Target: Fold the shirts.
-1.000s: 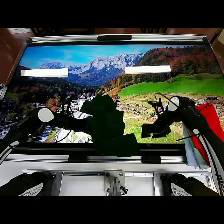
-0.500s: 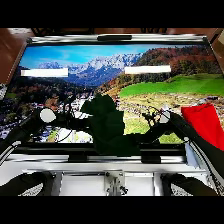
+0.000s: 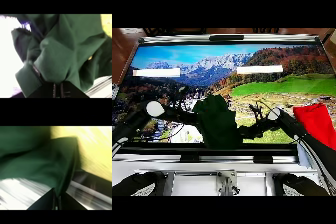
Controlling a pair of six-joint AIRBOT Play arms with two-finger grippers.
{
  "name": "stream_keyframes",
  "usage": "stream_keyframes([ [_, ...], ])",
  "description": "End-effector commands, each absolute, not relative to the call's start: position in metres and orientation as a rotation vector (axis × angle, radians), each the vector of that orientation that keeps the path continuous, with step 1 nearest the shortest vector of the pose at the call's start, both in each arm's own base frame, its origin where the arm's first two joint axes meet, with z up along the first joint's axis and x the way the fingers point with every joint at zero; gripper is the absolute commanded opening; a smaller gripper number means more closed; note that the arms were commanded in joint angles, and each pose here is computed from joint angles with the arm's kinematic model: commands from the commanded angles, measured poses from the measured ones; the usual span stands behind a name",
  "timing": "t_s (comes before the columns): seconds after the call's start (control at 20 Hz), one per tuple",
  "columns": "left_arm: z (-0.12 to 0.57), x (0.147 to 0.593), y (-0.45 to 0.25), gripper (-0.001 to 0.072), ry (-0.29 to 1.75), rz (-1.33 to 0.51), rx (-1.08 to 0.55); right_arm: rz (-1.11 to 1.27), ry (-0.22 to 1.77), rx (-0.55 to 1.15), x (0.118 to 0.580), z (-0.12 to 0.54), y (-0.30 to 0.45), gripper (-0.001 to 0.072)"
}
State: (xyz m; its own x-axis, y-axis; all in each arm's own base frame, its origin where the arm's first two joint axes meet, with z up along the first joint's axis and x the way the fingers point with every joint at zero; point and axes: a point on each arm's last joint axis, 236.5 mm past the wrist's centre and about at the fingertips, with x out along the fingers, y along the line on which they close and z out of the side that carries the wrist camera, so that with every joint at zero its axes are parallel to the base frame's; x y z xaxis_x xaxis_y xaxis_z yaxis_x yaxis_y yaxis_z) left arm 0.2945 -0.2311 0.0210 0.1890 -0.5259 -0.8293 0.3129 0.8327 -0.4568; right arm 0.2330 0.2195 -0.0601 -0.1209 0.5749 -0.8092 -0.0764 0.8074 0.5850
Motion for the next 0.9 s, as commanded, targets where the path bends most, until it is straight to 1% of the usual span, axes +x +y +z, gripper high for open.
stream_keyframes([
  [0.0, 0.093, 0.318, -0.201, 0.0037, 1.147, -0.576, 0.065, 0.714, 1.226, 0.305, 0.294, 0.051, 0.231, 0.0061],
  [0.05, 0.144, 0.333, -0.195, 0.0036, 1.036, -0.564, 0.122, 0.727, 1.050, 0.282, 0.315, 0.109, 0.228, 0.0061],
  [0.1, 0.201, 0.343, -0.193, 0.0037, 0.899, -0.567, 0.144, 0.729, 0.833, 0.246, 0.332, 0.183, 0.220, 0.0061],
  [0.15, 0.272, 0.345, -0.195, 0.0037, 0.729, -0.580, 0.128, 0.711, 0.617, 0.217, 0.339, 0.258, 0.208, 0.0061],
  [0.2, 0.338, 0.338, -0.196, 0.0037, 0.568, -0.601, 0.104, 0.687, 0.381, 0.193, 0.332, 0.341, 0.194, 0.0061],
  [0.25, 0.401, 0.320, -0.197, 0.0037, 0.415, -0.636, 0.071, 0.663, 0.170, 0.175, 0.314, 0.415, 0.179, 0.0061],
  [0.3, 0.458, 0.293, -0.197, 0.0037, 0.267, -0.684, 0.032, 0.651, -0.032, 0.178, 0.282, 0.485, 0.165, 0.0060],
  [0.35, 0.502, 0.262, -0.198, 0.0037, 0.140, -0.743, -0.006, 0.652, -0.188, 0.191, 0.248, 0.537, 0.153, 0.0061],
  [0.4, 0.532, 0.233, -0.202, 0.0037, 0.046, -0.811, -0.053, 0.663, -0.314, 0.205, 0.212, 0.578, 0.144, 0.0061],
  [0.5, 0.564, 0.189, -0.209, 0.0037, -0.063, -0.933, -0.155, 0.694, -0.459, 0.229, 0.161, 0.622, 0.133, 0.0061],
  [0.6, 0.565, 0.172, -0.213, 0.0037, -0.069, -0.990, -0.217, 0.730, -0.505, 0.248, 0.137, 0.637, 0.132, 0.0061],
  [0.7, 0.542, 0.183, -0.208, 0.0037, -0.015, -0.941, -0.187, 0.724, -0.497, 0.235, 0.138, 0.634, 0.133, 0.0061],
  [0.85, 0.480, 0.228, -0.182, 0.0037, 0.167, -0.734, -0.019, 0.658, -0.370, 0.166, 0.177, 0.605, 0.135, 0.0061],
])
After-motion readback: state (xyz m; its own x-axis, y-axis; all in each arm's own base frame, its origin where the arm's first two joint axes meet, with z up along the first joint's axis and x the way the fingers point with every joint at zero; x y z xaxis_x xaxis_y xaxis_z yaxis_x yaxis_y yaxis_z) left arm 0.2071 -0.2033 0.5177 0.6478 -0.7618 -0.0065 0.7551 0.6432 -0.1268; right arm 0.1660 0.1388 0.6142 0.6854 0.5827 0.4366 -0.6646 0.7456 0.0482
